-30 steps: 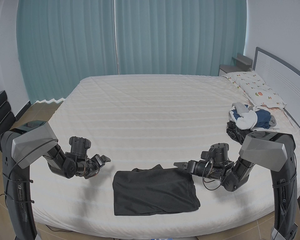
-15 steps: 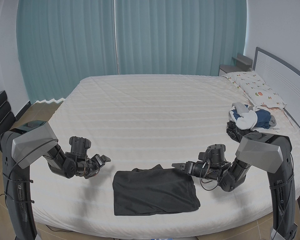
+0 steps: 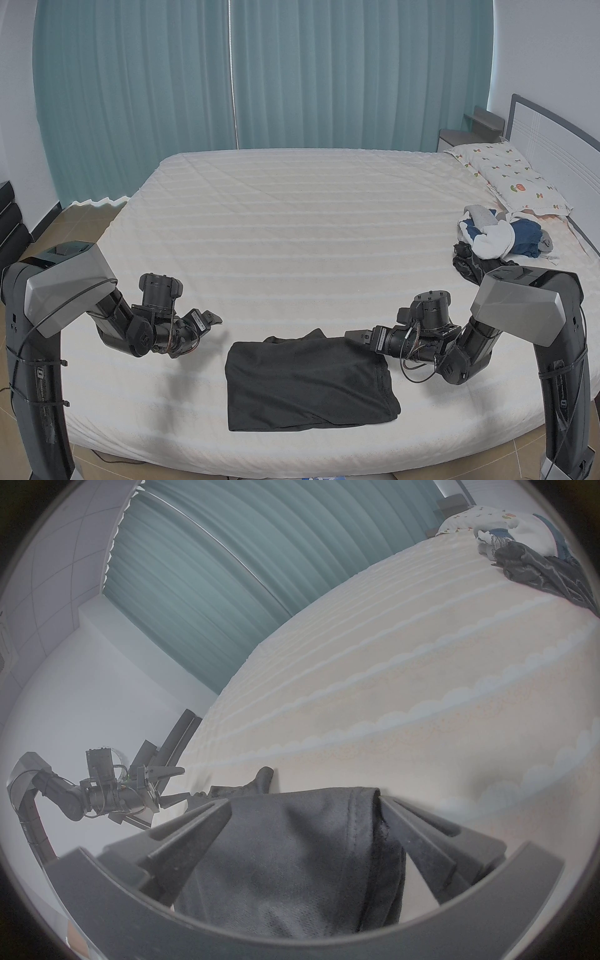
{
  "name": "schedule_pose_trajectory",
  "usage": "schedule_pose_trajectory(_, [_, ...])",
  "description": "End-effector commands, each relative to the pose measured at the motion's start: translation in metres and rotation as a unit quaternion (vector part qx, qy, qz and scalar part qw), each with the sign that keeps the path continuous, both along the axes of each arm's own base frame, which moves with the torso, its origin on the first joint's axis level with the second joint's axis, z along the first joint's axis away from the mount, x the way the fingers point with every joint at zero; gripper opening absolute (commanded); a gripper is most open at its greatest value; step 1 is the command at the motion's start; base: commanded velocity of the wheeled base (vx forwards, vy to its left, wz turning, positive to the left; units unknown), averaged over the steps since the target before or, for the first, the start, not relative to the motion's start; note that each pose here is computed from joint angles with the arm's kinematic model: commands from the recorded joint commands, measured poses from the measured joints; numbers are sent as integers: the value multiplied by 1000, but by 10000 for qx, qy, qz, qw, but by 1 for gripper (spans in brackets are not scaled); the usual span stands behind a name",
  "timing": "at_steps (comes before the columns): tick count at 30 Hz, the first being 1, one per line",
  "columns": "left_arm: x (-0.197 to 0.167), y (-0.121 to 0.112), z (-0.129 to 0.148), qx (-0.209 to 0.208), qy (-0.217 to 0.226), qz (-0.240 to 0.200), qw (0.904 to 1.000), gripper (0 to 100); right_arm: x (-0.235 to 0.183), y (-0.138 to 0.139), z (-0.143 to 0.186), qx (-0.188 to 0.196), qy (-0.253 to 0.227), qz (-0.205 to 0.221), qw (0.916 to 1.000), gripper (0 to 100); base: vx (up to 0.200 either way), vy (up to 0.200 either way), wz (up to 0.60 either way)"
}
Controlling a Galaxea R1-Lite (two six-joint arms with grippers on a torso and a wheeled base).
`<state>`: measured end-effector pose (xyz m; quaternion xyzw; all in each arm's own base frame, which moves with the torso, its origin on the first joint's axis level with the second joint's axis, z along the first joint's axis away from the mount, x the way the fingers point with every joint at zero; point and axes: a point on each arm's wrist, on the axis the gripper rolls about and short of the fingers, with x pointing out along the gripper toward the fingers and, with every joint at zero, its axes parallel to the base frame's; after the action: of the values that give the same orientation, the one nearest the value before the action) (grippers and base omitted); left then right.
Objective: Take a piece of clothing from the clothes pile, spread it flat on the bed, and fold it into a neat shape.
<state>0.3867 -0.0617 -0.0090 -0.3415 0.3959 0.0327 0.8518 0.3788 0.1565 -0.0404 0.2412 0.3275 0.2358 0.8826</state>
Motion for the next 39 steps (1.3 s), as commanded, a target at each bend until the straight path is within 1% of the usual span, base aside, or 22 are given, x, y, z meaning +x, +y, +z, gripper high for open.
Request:
schedule_pose_trajectory(1, [0, 0, -1, 1, 13, 2, 10000, 100, 1, 0, 0, -8, 42, 0, 10000, 0, 0, 0, 0])
schedule_pose_trajectory(8, [0, 0, 0, 6, 12, -1, 10000, 100, 3, -7, -4, -52, 115, -119, 9998, 0, 0, 0, 0])
schedule_pose_trajectory(14, [-1, -1, -1, 13, 18, -3, 10000, 100, 7, -9, -4, -31, 78, -178, 9998, 0, 0, 0, 0])
schedule_pose_trajectory(18, [0, -1, -1, 59, 3, 46, 10000, 100, 16, -11, 2, 120, 13, -496, 9987, 0, 0, 0, 0])
schedule_pose_trajectory(21, [0, -1, -1, 59, 4, 57, 10000, 100, 20, -15, 1, 149, 15, -617, 9980, 0, 0, 0, 0])
schedule_pose_trajectory(29, [1, -1, -1, 52, -10, 52, 10000, 100, 20, -19, -7, 105, 103, -678, 9976, 0, 0, 0, 0])
schedule_pose_trajectory(39, [5, -1, -1, 51, -49, 58, 10000, 100, 23, -22, -8, 122, 78, -734, 9972, 0, 0, 0, 0])
